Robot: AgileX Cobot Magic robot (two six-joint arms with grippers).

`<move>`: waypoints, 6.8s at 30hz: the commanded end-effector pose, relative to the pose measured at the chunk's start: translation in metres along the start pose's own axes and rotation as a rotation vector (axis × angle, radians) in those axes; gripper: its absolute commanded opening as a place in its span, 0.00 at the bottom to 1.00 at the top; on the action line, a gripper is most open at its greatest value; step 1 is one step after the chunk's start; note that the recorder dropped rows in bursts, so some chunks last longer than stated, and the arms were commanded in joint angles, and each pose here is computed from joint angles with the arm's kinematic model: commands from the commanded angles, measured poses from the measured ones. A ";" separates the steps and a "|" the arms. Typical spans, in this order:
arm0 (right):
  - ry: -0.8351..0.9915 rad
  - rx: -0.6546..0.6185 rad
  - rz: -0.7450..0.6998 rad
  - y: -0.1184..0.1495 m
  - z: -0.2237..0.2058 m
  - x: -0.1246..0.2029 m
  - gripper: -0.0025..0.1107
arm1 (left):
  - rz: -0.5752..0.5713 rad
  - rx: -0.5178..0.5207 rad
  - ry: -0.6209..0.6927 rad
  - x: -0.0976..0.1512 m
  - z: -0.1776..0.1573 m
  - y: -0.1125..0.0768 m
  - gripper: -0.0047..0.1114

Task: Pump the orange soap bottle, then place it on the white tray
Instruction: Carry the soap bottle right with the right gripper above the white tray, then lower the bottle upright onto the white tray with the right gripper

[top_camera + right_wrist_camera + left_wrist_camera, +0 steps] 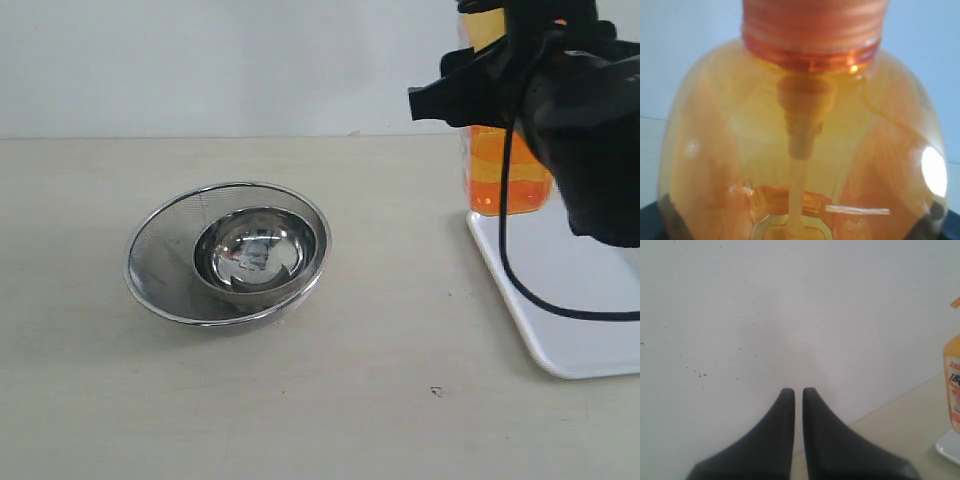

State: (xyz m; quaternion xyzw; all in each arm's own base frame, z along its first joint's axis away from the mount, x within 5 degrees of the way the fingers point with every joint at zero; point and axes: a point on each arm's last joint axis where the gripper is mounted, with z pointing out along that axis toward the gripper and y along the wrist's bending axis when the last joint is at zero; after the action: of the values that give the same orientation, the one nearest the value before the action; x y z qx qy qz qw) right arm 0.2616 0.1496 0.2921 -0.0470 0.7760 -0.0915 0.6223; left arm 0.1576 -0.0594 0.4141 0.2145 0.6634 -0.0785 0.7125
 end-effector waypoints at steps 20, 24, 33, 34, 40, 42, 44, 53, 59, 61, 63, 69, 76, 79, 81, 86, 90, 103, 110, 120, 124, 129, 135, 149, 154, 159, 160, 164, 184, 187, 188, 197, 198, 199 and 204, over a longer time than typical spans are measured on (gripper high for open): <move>-0.071 0.034 -0.053 -0.031 -0.010 -0.012 0.02 | -0.015 0.007 -0.001 0.000 -0.001 -0.001 0.08; -0.031 -0.024 -0.047 -0.037 -0.001 -0.008 0.02 | -0.015 0.007 -0.001 0.000 -0.001 -0.001 0.08; 0.031 -0.145 -0.126 -0.059 0.020 0.000 0.02 | -0.015 0.007 -0.001 0.000 -0.001 -0.001 0.08; 0.048 -0.156 -0.105 -0.064 0.023 0.002 0.02 | -0.015 0.007 -0.001 0.000 -0.001 -0.001 0.08; 0.081 -0.155 -0.060 -0.085 0.031 0.007 0.02 | -0.015 0.007 -0.001 0.000 -0.001 -0.001 0.08; 0.089 -0.194 -0.047 -0.086 0.030 0.007 0.02 | -0.015 0.007 -0.001 0.000 -0.001 -0.001 0.08; 0.086 -0.192 -0.030 -0.088 0.031 0.007 0.02 | -0.015 0.007 -0.001 0.000 -0.001 -0.001 0.08; 0.067 -0.187 -0.024 -0.089 0.031 0.005 0.02 | -0.015 0.011 0.001 0.000 -0.001 -0.001 0.08; 0.065 -0.174 -0.025 -0.090 0.032 0.006 0.02 | -0.015 0.011 0.001 0.000 -0.001 -0.001 0.08; 0.077 -0.185 -0.027 -0.088 0.034 0.008 0.02 | -0.015 0.011 0.001 0.000 -0.001 -0.001 0.08; 0.088 -0.191 -0.029 -0.086 0.035 0.010 0.02 | -0.017 0.013 0.002 0.000 -0.001 -0.002 0.08; 0.124 -0.145 -0.034 -0.089 0.035 0.029 0.02 | -0.019 0.015 0.002 0.000 -0.001 -0.002 0.08; 0.164 -0.154 -0.067 -0.084 0.041 0.045 0.02 | -0.019 0.015 0.002 0.000 -0.001 -0.002 0.08; 0.166 -0.172 -0.104 -0.080 0.047 0.050 0.02 | -0.019 0.017 0.004 0.001 -0.001 -0.002 0.08; 0.167 -0.179 -0.095 -0.078 0.051 0.053 0.02 | -0.019 0.017 0.004 0.001 -0.001 -0.002 0.08; 0.145 -0.204 -0.112 -0.072 0.059 0.059 0.02 | -0.019 0.015 0.002 0.000 -0.001 -0.002 0.08; 0.164 -0.222 -0.102 -0.067 0.065 0.067 0.02 | -0.019 0.015 0.002 0.000 -0.001 -0.002 0.08; 0.131 -0.205 -0.128 -0.067 0.069 0.068 0.02 | -0.019 0.015 0.002 0.000 -0.001 -0.002 0.08; 0.114 -0.196 -0.149 -0.066 0.072 0.070 0.02 | -0.019 0.015 0.002 0.000 -0.001 -0.002 0.08; 0.132 -0.192 -0.137 -0.064 0.078 0.078 0.02 | -0.019 0.015 0.002 0.000 -0.001 -0.002 0.08; 0.156 -0.198 -0.128 -0.062 0.081 0.084 0.02 | -0.019 0.015 0.002 0.000 -0.001 -0.002 0.08; 0.182 -0.227 -0.141 -0.055 0.082 0.090 0.02 | -0.019 0.015 0.002 0.000 -0.001 -0.002 0.08; 0.154 -0.253 -0.149 -0.043 0.078 0.087 0.02 | -0.019 0.013 0.001 0.000 -0.001 -0.002 0.08; 0.131 -0.298 -0.143 -0.026 0.072 0.084 0.02 | -0.019 0.013 0.001 0.000 -0.001 -0.002 0.08; 0.098 -0.297 -0.136 -0.022 0.071 0.080 0.02 | -0.019 0.013 0.001 0.000 -0.001 -0.002 0.08; 0.110 -0.304 -0.117 -0.021 0.070 0.081 0.02 | -0.019 0.013 0.001 0.000 -0.001 -0.002 0.08; 0.111 -0.303 -0.106 -0.021 0.070 0.081 0.02 | -0.019 0.013 0.001 0.000 -0.001 -0.002 0.08; 0.118 -0.304 -0.086 -0.021 0.070 0.081 0.02 | -0.019 0.015 0.002 0.000 -0.001 -0.002 0.08; 0.107 -0.337 -0.087 -0.010 0.065 0.080 0.02 | -0.019 0.020 0.005 0.001 -0.001 -0.002 0.08; 0.117 -0.341 -0.079 -0.010 0.065 0.080 0.02 | -0.019 0.021 0.006 0.001 -0.001 -0.002 0.08; 0.119 -0.340 -0.070 -0.010 0.065 0.080 0.02 | -0.019 0.021 0.006 0.001 -0.001 -0.002 0.08; 0.120 -0.383 -0.086 0.005 0.062 0.084 0.02 | -0.019 0.026 0.009 0.001 -0.001 -0.003 0.08; 0.132 -0.383 -0.079 0.006 0.063 0.088 0.02 | -0.019 0.028 0.010 0.001 -0.001 -0.003 0.08; 0.137 -0.382 -0.072 0.007 0.064 0.089 0.02 | -0.018 0.031 0.009 0.001 -0.002 -0.003 0.08; 0.130 -0.406 -0.081 0.016 0.061 0.090 0.02 | -0.017 0.028 0.001 0.000 -0.004 -0.003 0.08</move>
State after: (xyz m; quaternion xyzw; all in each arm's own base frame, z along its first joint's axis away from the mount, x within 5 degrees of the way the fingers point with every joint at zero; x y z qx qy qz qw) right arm 0.3031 0.1366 0.1899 -0.1841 0.8190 0.0342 0.5424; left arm 0.1562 -0.0610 0.4129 0.2222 0.6666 -0.0866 0.7062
